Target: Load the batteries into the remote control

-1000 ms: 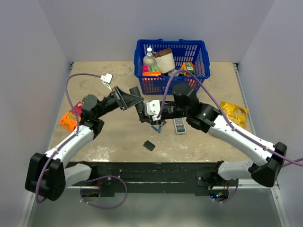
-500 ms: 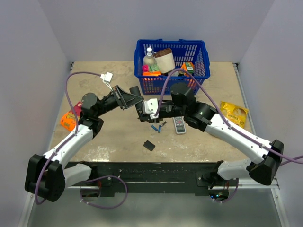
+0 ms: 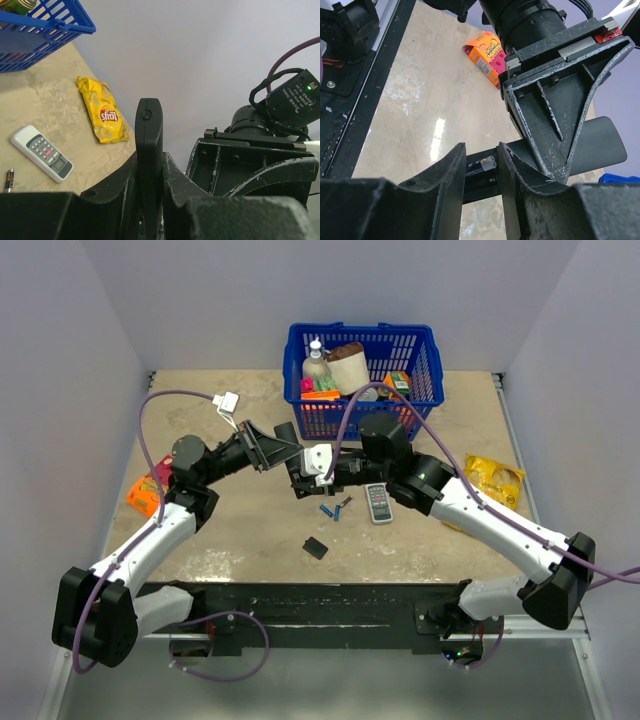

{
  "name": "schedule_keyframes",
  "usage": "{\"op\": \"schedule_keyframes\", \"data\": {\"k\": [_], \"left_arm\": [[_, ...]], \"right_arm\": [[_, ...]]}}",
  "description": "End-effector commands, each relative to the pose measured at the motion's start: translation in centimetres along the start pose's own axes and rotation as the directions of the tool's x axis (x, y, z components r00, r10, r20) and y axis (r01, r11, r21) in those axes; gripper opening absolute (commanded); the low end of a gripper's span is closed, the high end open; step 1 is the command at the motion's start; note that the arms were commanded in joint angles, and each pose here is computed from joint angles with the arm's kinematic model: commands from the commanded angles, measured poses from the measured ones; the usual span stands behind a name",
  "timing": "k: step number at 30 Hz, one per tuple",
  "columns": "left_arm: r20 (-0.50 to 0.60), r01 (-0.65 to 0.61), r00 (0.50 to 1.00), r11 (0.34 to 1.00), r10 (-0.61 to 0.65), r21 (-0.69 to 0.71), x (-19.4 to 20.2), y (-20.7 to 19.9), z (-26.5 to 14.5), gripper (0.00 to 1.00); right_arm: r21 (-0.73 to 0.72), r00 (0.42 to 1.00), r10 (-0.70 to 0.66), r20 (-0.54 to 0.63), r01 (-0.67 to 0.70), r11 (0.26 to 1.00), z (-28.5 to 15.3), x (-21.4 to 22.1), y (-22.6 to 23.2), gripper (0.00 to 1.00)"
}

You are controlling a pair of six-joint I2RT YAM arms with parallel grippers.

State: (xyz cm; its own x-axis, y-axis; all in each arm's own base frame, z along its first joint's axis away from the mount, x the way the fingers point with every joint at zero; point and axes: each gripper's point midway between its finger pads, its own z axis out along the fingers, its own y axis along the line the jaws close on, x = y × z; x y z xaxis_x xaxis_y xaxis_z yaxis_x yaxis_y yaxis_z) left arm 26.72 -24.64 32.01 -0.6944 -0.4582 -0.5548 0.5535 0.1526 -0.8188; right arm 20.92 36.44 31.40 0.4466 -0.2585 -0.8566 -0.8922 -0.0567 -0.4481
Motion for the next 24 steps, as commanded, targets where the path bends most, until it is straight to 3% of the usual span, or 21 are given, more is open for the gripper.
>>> {"op": "schedule_keyframes", "data": {"k": [1, 6, 13, 24], "left_arm": [[0.009, -0.069, 0.998, 0.995, 0.068, 0.067, -1.1, -2.7, 0.1, 0.0], [0.009, -0.073, 0.997, 0.995, 0.072, 0.072, -1.1, -2.9, 0.1, 0.0], [0.028, -0.07, 0.997, 0.994, 0.068, 0.079, -1.3, -3.1, 0.0, 0.0], [0.176, -0.07, 0.984, 0.982, 0.038, 0.178, -3.4, -5.9, -0.8, 0.0]], "right_arm": [[0.01, 0.999, -0.007, 0.038, 0.007, 1.0, 0.1, -0.8, -0.7, 0.32], [-0.006, 0.999, 0.005, 0.032, -0.005, 1.0, 0.3, -0.5, -0.6, 0.24], [-0.038, 0.999, 0.024, 0.022, -0.023, 0.999, 0.4, 0.1, 0.1, 0.22], [-0.096, 0.997, 0.083, -0.003, -0.083, 0.992, 0.7, 1.8, 2.1, 0.19]]}}
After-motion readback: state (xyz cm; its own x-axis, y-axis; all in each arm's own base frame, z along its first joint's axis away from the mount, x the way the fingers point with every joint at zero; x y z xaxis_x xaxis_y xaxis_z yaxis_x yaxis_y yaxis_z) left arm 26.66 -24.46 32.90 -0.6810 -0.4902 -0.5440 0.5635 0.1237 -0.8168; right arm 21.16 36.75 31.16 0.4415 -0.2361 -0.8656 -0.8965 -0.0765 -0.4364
